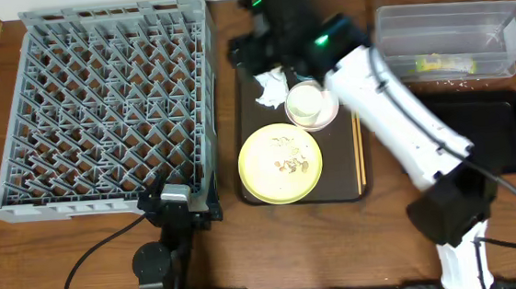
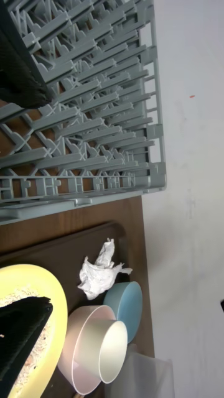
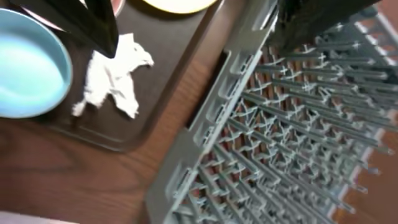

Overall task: Sort waste into correct bins and load items into the dishwasher
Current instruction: 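Reach the right gripper to the tray and grasp the white tissue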

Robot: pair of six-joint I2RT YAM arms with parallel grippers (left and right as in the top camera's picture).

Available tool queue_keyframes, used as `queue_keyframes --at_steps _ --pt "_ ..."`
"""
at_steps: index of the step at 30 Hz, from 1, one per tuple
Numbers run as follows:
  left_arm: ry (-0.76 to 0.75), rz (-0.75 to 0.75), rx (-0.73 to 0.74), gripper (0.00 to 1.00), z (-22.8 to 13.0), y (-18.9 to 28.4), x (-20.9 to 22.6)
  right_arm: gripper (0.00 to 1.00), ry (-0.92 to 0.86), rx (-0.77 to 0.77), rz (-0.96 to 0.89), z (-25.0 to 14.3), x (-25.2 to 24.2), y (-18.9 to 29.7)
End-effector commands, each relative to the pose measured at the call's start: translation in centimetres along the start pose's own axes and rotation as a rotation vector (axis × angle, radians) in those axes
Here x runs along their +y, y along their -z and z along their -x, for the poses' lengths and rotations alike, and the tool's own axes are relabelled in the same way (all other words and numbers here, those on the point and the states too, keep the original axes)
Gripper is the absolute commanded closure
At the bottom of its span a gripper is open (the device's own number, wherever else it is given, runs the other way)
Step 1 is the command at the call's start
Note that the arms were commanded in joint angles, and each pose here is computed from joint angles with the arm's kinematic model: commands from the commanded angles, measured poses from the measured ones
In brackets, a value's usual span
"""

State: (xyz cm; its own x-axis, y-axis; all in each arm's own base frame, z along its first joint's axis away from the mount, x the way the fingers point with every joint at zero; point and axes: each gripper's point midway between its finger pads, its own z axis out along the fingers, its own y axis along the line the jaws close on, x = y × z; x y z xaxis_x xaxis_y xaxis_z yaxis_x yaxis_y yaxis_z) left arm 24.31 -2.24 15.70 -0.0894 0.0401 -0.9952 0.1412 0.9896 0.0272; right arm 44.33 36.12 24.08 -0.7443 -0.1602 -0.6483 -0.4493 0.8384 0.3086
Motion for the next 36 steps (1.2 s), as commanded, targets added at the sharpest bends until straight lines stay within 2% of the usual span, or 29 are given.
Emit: queue_keyframes --at_steps 1,5,11,14,18,21,29,36 --pt "-0.003 -0.029 0.039 0.02 -1.5 -0.1 -0.5 0.22 -0.022 -0.042 -0.310 -1.9 -2.2 -3.4" --pt "-0.003 -0.029 0.039 0.02 -1.5 -0.1 -0.5 0.24 -0.034 -0.034 -0.398 -4.0 -2.7 -6.7" --pt "-0.003 -0.029 0.039 0.02 -1.5 -0.1 -0.5 0.26 -0.023 0.049 -0.351 -7.4 -3.8 -12.8" --pt "-0.003 -0.029 0.039 0.02 -1.5 -0.1 -0.5 0.26 -0.027 0.063 -0.371 -8.3 -4.9 -14.3" --pt "-0.003 -0.029 0.039 0.02 -1.5 -0.1 -0.5 0.26 -0.030 0.072 -0.415 -9.2 -6.6 -15.7" --pt "-0.003 -0.029 0.039 0.02 -1.5 -0.1 -0.5 0.21 -0.073 0.079 -0.454 -10.0 -8.0 -16.3" --pt "-0.003 -0.029 0.039 0.02 -1.5 -0.1 -0.5 0.21 -0.172 0.061 -0.520 -9.8 -11.3 -16.2" --pt "-0.003 -0.029 0.039 0.02 -1.5 -0.1 -0.5 0.21 -0.206 0.107 -0.541 -11.0 -13.1 -16.4"
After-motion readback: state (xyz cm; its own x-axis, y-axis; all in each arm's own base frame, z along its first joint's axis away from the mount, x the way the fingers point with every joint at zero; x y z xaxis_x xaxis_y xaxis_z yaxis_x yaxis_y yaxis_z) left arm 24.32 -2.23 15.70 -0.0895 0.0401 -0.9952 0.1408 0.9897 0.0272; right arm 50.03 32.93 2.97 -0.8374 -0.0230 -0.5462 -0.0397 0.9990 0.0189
